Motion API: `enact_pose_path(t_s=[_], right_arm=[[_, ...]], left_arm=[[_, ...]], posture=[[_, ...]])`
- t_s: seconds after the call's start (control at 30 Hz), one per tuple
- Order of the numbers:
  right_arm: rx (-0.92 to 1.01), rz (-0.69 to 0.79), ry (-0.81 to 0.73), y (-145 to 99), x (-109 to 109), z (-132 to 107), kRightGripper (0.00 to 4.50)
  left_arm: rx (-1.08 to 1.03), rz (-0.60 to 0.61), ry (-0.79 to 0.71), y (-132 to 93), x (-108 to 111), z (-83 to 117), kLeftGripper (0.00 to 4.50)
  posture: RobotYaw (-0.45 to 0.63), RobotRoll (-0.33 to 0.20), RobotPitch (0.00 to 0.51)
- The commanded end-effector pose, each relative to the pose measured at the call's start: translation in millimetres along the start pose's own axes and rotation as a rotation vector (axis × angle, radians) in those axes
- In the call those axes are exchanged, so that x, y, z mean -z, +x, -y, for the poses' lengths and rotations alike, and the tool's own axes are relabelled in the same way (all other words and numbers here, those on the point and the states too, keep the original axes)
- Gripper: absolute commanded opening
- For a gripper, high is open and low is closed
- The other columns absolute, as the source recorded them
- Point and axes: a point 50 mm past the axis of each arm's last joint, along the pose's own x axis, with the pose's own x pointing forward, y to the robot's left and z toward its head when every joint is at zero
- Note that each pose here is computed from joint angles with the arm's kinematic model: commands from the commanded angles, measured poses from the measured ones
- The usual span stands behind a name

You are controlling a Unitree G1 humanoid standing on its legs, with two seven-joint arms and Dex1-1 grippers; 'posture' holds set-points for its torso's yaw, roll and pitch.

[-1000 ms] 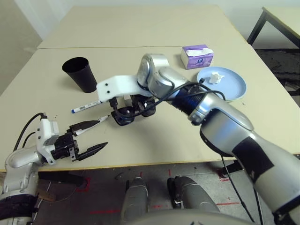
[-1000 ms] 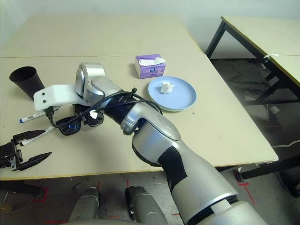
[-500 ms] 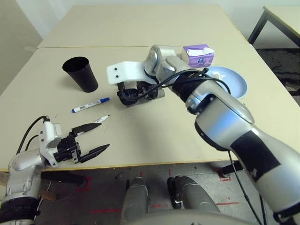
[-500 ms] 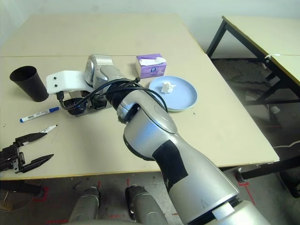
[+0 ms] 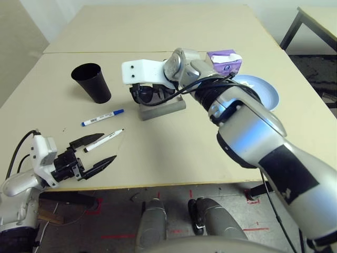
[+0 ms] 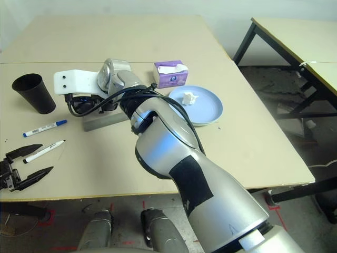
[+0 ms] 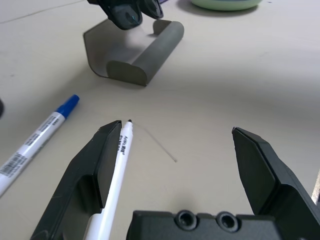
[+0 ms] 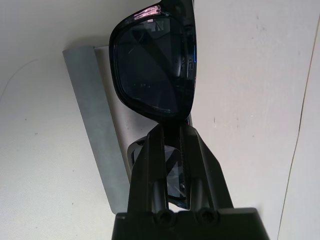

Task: Organize and tidy the items on the table.

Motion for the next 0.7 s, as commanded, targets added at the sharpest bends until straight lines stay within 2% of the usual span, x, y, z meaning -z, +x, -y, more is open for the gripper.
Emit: enact_pose_path(t_s=[0.03,0.37,0.7], right_arm=[[-0.049,0.019,-0.022,10,-12,-10,0.14],[-0.086,-0.003,-0.01,20,0,-22,0.14],[-0.043,-0.012,0.011,25,9,-25,0.14]], left_arm=[[-0.018,0.003,-0.007,-3,-2,4,4.5],[-0.041,0.004,-0.007,-2,-6,7,4.5],[-0.03,0.013,-0.013,5,-9,10,4.5]], posture=[[0.12,0.0,0.169],[0.13,0.0,0.178],[0.13,0.0,0.185]])
